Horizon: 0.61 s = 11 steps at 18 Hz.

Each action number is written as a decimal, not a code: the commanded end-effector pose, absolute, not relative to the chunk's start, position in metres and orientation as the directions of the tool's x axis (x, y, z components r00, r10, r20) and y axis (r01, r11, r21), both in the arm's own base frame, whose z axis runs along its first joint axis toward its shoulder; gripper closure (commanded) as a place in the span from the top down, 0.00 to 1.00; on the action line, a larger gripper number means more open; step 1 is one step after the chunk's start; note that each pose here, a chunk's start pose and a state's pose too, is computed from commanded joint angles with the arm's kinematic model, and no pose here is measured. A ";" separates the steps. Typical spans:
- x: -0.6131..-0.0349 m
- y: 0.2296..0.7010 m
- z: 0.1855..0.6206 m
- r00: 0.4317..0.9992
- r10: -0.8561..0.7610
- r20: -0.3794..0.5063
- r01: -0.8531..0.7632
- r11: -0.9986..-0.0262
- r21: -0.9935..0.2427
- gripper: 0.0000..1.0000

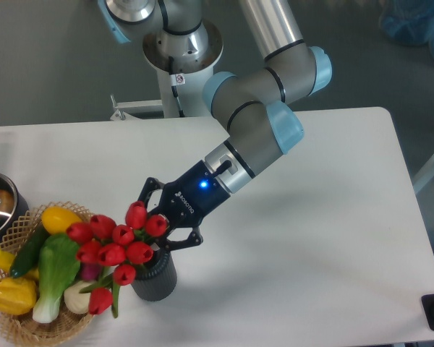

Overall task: Insert the flowers into the vase
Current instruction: 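Open the gripper to release the tulips in the vase, then raise the open gripper up away from the tulips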

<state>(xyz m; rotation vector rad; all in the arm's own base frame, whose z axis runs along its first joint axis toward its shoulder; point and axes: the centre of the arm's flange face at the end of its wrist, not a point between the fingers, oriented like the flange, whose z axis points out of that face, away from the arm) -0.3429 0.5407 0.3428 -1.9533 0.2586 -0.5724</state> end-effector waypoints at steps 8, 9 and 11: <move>-0.363 0.521 0.339 0.894 -0.387 0.227 0.029 -0.456 -0.890 1.00; -0.364 0.518 0.339 0.901 -0.379 0.211 0.009 -0.469 -0.883 1.00; -0.365 0.515 0.342 0.912 -0.368 0.184 -0.022 -0.491 -0.871 1.00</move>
